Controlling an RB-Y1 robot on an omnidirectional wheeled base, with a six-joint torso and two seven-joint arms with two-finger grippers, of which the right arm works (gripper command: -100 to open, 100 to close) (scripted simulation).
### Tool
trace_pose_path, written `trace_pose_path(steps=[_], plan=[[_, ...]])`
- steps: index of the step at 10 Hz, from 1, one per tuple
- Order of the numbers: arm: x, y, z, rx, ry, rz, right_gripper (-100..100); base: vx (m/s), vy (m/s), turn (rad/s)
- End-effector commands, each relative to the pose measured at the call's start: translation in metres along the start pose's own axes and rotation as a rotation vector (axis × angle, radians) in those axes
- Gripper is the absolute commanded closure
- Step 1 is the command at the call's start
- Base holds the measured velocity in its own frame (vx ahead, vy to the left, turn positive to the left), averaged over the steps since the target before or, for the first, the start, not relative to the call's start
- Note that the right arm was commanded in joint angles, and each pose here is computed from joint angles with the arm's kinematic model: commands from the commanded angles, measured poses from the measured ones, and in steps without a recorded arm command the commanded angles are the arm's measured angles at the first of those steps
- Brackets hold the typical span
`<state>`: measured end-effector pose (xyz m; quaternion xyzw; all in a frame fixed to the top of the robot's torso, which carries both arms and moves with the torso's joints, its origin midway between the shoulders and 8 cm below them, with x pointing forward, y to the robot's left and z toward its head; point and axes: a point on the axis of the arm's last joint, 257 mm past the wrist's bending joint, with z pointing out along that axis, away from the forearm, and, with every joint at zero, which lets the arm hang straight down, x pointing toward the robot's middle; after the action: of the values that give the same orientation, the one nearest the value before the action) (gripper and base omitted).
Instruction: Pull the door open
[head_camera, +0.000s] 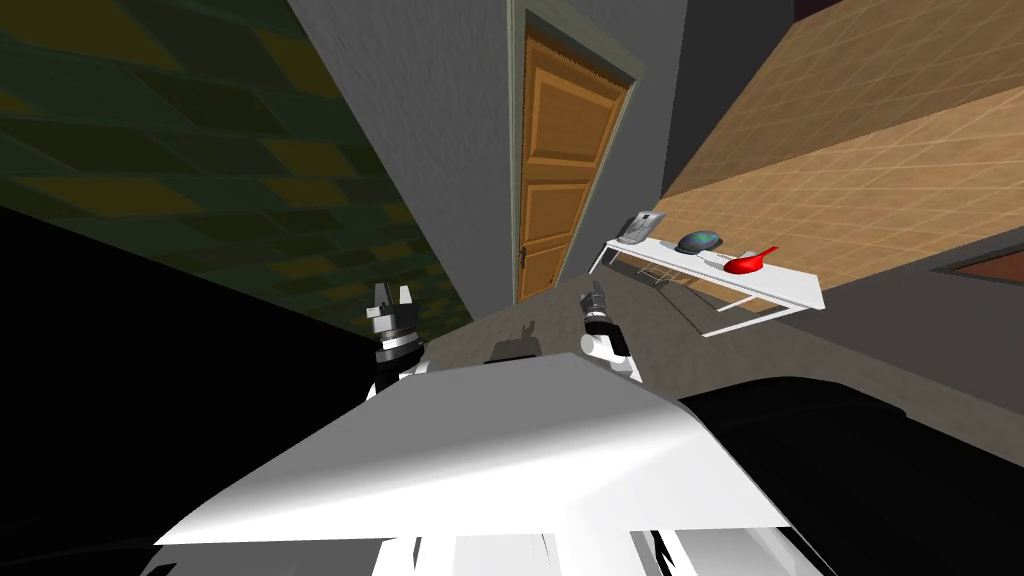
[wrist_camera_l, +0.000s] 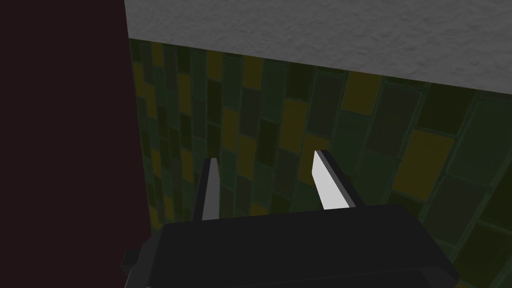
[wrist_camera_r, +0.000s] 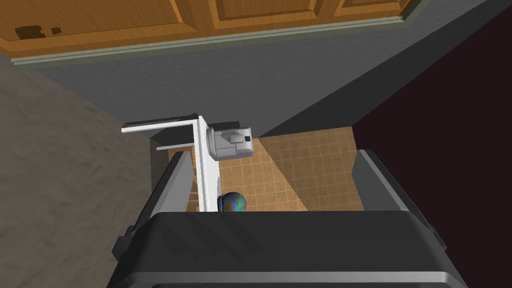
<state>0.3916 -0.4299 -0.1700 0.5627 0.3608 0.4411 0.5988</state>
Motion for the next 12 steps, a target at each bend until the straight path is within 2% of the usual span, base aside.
trace_pose_path(steps=[1,2,3,7,8,12], plan=[[-0.014,-0.018,0.0006,0.051,-0.019,0.014,-100,0.086,-0.012,0.103],[-0.022,-0.029,0.0008,0.083,-0.032,0.024,-100,0.088,-0.025,0.095],[-0.022,-0.029,0.0008,0.083,-0.032,0.034,-100,0.063,-0.029,0.030],[-0.049,-0.074,-0.0018,0.208,-0.076,0.091,-100,0.079,-0.018,0.103],[-0.049,-0.073,-0.0018,0.207,-0.076,0.101,-100,0.072,-0.023,0.026],[-0.072,-0.117,-0.0101,0.328,-0.113,0.178,-100,0.080,-0.027,0.109]])
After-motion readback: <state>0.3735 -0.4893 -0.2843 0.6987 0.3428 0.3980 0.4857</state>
